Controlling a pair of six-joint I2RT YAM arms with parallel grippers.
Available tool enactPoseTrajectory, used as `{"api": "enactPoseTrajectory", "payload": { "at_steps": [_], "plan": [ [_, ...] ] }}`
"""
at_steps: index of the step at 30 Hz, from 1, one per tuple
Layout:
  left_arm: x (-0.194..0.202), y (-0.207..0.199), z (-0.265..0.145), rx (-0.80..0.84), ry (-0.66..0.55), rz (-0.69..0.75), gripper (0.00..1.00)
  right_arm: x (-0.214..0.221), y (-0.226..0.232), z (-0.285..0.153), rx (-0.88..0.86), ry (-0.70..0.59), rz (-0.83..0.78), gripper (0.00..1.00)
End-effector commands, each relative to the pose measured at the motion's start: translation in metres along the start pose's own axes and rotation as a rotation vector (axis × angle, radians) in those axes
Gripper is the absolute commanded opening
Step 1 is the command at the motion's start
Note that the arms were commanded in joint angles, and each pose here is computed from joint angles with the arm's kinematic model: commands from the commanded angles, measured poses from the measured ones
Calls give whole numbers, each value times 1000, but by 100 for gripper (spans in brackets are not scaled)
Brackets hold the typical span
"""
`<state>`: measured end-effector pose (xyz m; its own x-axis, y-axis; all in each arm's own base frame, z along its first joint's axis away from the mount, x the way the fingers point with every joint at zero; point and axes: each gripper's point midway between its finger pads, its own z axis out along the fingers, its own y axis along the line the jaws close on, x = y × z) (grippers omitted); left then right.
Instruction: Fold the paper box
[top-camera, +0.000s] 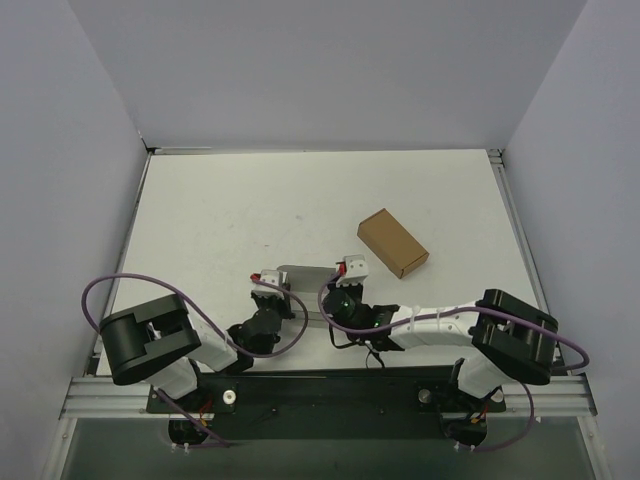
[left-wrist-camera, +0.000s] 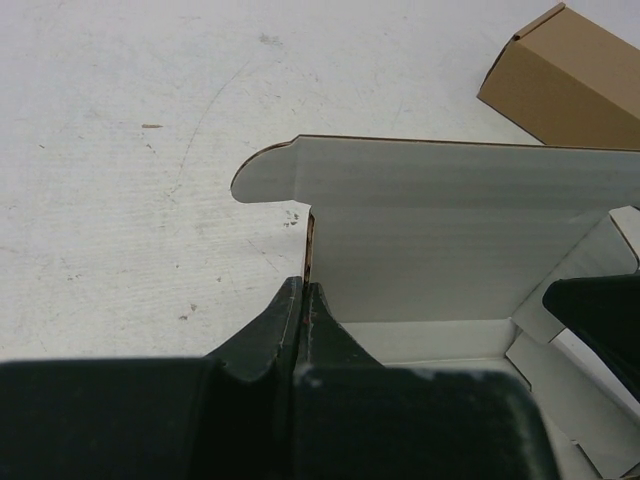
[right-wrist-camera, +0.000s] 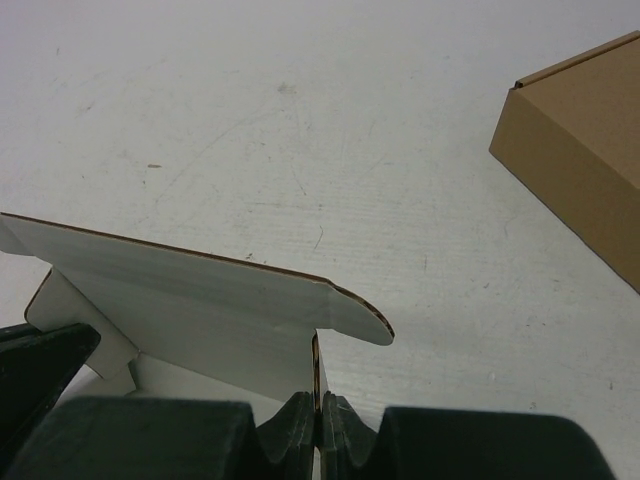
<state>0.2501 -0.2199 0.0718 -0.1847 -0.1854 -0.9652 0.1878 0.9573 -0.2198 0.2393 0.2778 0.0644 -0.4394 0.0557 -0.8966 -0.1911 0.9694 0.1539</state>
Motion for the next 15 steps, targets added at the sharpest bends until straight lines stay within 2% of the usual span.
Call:
{"api": "enactPoseTrajectory", "payload": {
  "at_steps": [1, 5, 9, 12, 13, 14, 15],
  "plan": [
    [0, -54, -13, 225, 29, -118, 0, -29, 78, -12, -219, 15, 207, 2],
    [-2, -52, -16, 231, 22, -115, 0, -28, 79, -14, -225, 27, 201, 4],
    [-25, -55, -20, 255, -28, -127, 0, -45, 76, -24, -251, -6, 167, 14],
    [-36, -56, -22, 255, -38, -115, 0, -55, 74, -31, -269, -28, 127, 30],
    [-39, -57, -22, 262, -41, -111, 0, -56, 75, -33, -280, -28, 112, 43],
    [-44, -58, -24, 275, -51, -111, 0, -56, 73, -35, -279, -20, 95, 48],
    [-43, -60, -26, 291, -43, -102, 6, -59, 74, -40, -290, -25, 93, 52]
  ]
}}
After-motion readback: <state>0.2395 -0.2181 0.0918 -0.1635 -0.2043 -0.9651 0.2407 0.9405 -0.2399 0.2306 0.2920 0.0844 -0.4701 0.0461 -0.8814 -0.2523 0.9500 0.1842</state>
